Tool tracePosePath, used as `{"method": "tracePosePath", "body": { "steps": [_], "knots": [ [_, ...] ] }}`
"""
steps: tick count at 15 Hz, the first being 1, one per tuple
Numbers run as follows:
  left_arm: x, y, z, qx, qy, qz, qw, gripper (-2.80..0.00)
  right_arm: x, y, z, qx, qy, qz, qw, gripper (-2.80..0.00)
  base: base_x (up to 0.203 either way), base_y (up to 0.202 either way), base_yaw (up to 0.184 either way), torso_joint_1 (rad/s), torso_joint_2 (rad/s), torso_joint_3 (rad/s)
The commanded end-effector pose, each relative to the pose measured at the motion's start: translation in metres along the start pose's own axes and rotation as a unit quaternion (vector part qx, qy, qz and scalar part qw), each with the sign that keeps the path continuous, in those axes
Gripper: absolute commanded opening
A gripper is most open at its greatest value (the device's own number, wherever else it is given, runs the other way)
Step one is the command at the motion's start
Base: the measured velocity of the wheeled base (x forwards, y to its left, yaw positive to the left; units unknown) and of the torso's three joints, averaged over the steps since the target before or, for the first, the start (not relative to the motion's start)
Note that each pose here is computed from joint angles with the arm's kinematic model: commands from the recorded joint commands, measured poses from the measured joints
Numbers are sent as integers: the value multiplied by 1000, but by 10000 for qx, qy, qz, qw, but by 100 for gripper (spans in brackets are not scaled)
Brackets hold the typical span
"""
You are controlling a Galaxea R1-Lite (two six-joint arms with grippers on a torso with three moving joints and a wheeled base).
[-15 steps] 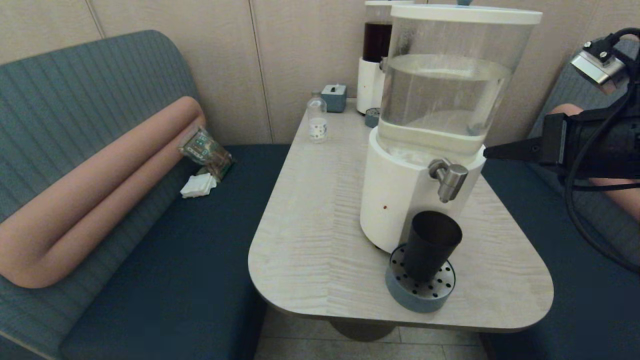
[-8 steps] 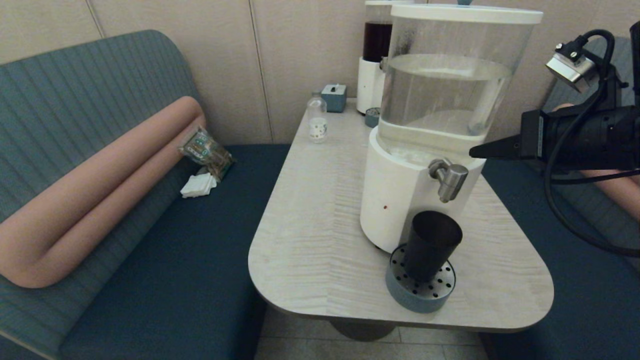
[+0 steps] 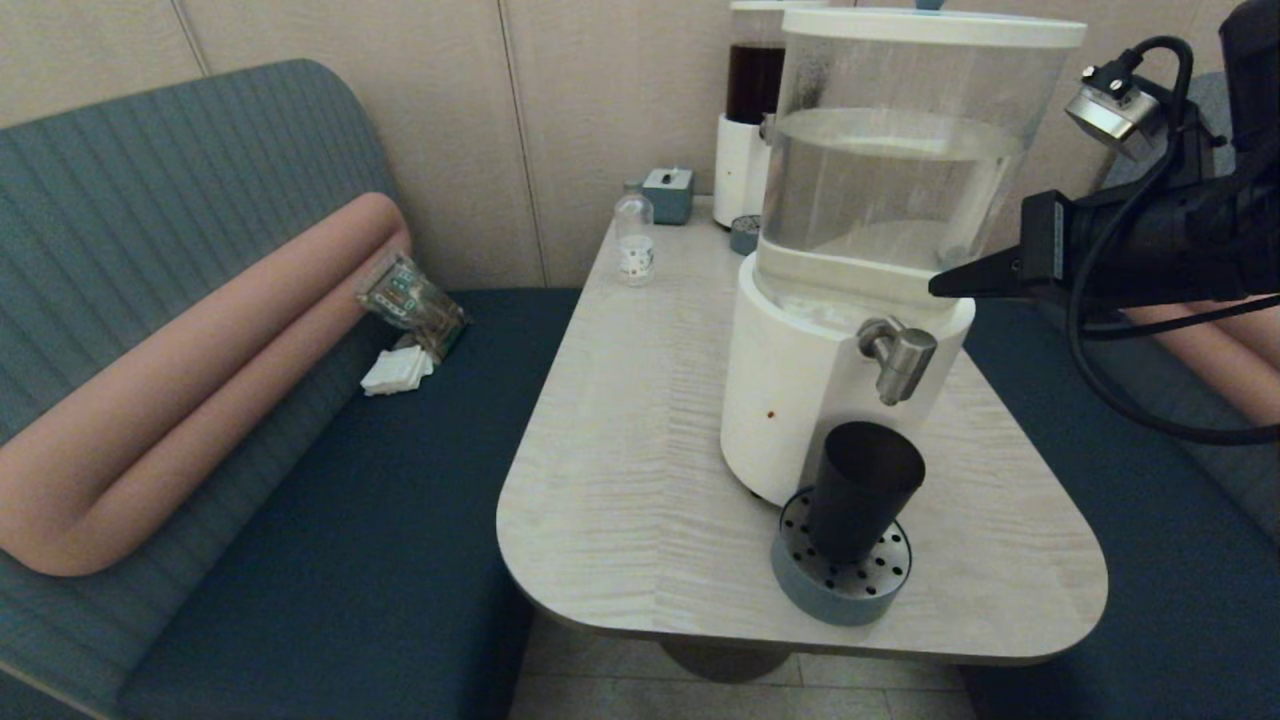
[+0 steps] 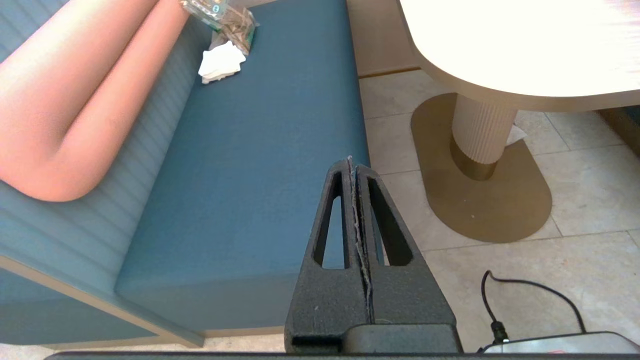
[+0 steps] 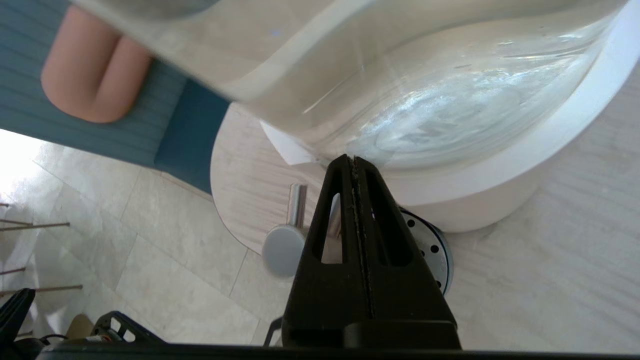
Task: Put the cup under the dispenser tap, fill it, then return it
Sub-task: Turn on the faucet
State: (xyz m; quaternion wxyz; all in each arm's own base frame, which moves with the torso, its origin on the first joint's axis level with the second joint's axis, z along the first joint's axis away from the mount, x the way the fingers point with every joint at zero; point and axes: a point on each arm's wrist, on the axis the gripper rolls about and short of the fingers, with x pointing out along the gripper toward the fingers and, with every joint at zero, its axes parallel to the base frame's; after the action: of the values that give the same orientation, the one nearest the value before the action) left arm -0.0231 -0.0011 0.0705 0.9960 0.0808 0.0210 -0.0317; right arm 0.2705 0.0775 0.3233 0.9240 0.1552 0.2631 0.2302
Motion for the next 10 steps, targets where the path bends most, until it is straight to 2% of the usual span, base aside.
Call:
{"method": "tracePosePath", "body": {
  "steps": [1, 10],
  "knots": [
    [0, 0, 0, 5, 11, -2, 10000, -280, 13, -2, 3, 52, 169, -22, 9998, -280, 0, 0, 0, 0, 0, 0],
    [0, 0, 0, 5, 11, -2, 10000, -280, 20, -1, -7, 75, 377, -51, 9992, -280, 0, 0, 0, 0, 0, 0]
  ]
}}
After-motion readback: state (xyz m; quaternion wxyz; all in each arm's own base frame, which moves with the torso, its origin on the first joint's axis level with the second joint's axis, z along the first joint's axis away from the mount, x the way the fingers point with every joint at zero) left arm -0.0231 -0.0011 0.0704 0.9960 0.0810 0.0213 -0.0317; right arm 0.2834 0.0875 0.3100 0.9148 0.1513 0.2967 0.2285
